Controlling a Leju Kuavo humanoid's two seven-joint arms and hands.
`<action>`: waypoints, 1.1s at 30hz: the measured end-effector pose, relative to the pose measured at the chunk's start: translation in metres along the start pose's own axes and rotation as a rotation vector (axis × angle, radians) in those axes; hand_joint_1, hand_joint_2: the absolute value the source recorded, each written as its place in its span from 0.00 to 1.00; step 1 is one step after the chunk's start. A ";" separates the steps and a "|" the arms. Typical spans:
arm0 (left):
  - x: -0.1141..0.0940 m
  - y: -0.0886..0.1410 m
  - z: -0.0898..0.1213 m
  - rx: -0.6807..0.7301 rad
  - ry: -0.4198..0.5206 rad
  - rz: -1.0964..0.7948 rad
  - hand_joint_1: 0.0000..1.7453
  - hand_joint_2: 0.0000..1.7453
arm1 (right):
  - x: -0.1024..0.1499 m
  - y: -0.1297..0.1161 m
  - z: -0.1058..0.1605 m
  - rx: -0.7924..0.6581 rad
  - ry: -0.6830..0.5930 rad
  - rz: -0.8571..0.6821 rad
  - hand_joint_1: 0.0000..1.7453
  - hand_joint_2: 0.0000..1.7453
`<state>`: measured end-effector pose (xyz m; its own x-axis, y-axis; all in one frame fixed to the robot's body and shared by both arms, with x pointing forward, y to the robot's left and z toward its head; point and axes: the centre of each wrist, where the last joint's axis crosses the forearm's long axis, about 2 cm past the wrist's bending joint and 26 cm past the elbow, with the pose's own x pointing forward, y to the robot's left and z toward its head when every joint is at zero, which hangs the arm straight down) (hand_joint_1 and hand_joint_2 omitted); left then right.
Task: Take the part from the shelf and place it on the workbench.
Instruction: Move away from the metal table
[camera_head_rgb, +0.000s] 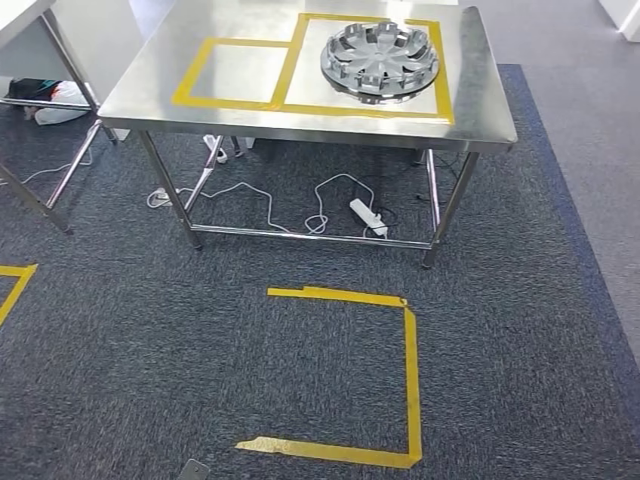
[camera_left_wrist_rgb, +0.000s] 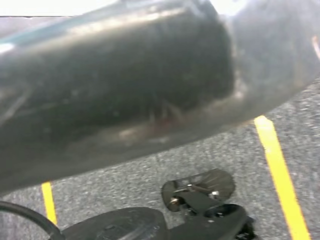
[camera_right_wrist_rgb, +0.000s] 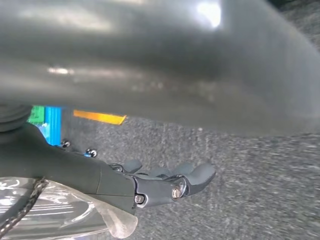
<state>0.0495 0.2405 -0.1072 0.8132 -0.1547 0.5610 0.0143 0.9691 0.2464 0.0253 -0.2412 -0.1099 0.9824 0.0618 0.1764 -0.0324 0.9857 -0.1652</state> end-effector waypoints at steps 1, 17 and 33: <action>0.001 -0.001 0.000 -0.005 -0.005 0.001 0.00 0.00 | 0.000 0.000 0.000 -0.001 0.004 0.000 0.00 0.00; -0.003 -0.001 0.002 -0.026 -0.012 0.002 0.00 0.00 | -0.002 -0.002 0.000 -0.008 0.007 0.000 0.00 0.00; -0.001 -0.006 0.003 -0.017 -0.020 0.001 0.00 0.00 | -0.003 -0.005 -0.001 -0.017 0.003 0.009 0.00 0.00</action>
<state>0.0475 0.2346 -0.1069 0.8013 -0.1577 0.5771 0.0237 0.9722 0.2328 0.0230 -0.2463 -0.1106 0.9827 0.0698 0.1716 -0.0379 0.9824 -0.1828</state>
